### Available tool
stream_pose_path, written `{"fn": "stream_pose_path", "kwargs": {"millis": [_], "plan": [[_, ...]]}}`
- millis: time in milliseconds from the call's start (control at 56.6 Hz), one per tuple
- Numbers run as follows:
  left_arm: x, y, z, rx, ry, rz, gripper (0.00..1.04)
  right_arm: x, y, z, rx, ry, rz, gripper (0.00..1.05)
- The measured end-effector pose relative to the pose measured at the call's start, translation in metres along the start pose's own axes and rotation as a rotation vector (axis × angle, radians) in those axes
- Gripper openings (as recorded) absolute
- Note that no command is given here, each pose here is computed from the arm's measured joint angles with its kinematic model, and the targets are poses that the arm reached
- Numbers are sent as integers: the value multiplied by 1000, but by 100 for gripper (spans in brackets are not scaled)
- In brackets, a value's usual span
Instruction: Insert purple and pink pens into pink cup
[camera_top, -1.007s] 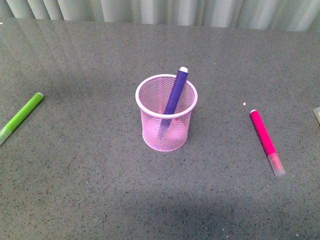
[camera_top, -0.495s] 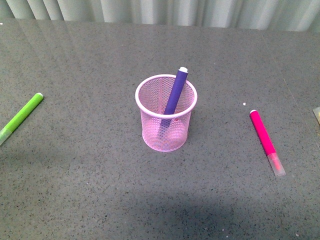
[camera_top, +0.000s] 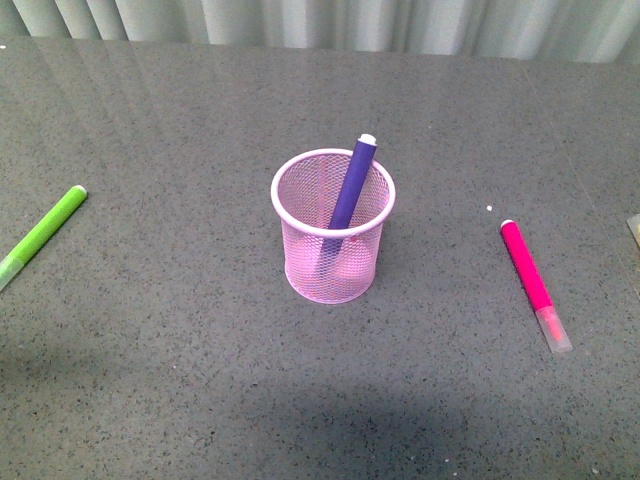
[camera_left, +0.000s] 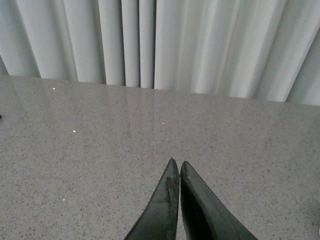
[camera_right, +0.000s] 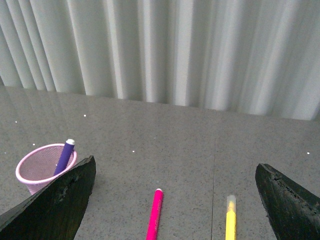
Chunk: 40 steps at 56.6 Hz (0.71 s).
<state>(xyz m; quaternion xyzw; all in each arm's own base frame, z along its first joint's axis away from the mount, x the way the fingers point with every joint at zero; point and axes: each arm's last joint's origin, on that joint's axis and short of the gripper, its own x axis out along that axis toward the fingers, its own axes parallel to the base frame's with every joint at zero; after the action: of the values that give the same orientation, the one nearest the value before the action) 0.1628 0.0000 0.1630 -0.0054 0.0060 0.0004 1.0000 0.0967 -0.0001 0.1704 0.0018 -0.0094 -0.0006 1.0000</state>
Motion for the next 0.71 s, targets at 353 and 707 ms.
{"fn": "stream_pose_path", "kwargs": {"millis": [353,707], "plan": [[-24,0,1,0,-3,0,2,0,0,0,0,0,0,97],[-40,0,5,0,-19,-1,2,0,0,0,0,0,0,97]]}}
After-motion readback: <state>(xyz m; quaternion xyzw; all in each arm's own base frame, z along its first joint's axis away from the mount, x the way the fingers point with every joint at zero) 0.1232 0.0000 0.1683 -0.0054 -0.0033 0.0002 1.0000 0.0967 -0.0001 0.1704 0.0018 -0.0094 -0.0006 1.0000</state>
